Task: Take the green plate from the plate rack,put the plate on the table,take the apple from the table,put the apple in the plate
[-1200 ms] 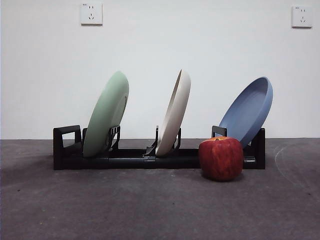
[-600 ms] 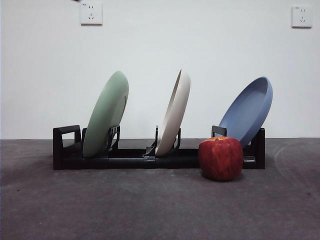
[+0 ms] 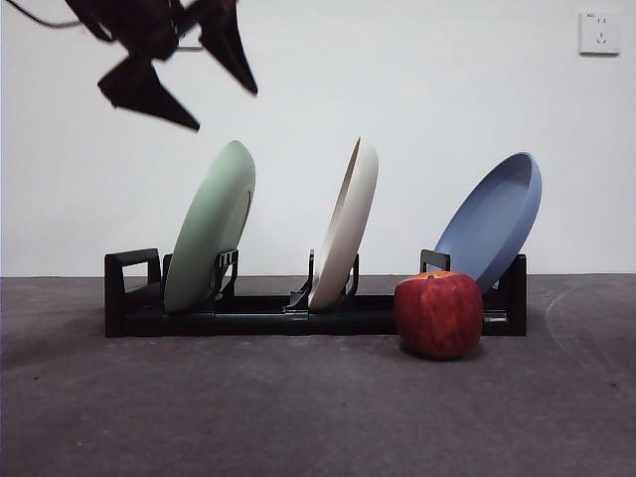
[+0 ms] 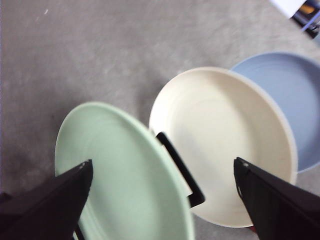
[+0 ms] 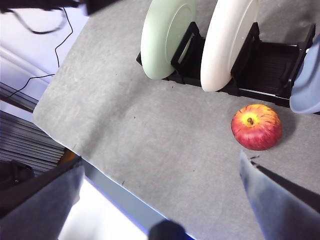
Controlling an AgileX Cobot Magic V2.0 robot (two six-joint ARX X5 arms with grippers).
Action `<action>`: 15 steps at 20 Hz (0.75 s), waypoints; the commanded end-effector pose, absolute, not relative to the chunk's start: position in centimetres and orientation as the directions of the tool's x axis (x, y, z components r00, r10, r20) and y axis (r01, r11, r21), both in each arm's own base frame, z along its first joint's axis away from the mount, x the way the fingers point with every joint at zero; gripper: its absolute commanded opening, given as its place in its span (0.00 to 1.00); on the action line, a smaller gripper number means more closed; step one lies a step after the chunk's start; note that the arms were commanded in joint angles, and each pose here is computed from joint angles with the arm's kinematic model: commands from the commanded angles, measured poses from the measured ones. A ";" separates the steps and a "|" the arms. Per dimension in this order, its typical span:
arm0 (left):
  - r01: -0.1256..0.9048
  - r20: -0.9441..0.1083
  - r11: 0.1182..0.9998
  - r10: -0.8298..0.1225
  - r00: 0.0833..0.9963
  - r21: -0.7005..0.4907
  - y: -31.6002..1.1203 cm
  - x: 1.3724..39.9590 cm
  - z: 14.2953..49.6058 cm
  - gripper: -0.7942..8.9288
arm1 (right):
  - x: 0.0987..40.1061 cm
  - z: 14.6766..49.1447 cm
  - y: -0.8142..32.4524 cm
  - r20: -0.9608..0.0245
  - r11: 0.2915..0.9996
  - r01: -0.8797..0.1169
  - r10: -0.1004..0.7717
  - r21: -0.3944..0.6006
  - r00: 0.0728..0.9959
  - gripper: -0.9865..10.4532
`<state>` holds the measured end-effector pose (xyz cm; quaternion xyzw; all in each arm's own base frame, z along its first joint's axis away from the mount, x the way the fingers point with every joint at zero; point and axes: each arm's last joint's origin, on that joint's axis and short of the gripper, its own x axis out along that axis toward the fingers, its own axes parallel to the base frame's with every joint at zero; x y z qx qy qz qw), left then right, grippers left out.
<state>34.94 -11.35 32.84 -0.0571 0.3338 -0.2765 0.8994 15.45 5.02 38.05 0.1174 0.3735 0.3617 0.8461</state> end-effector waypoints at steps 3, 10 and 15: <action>0.440 -0.609 0.847 -0.524 0.596 -0.298 -11.8 36.2 30.8 0.57 | 15.5 38.2 5.0 -0.546 0.717 -0.520 0.694 0.465 0.469 0.55; 0.428 -0.643 0.850 -0.517 0.566 -0.307 -12.1 37.0 29.2 0.34 | 15.5 38.2 5.0 -0.547 0.717 -0.519 0.694 0.466 0.468 0.55; 0.437 -0.638 0.845 -0.524 0.564 -0.309 -12.3 36.9 29.2 0.11 | 15.5 38.2 5.0 -0.547 0.717 -0.519 0.694 0.466 0.468 0.55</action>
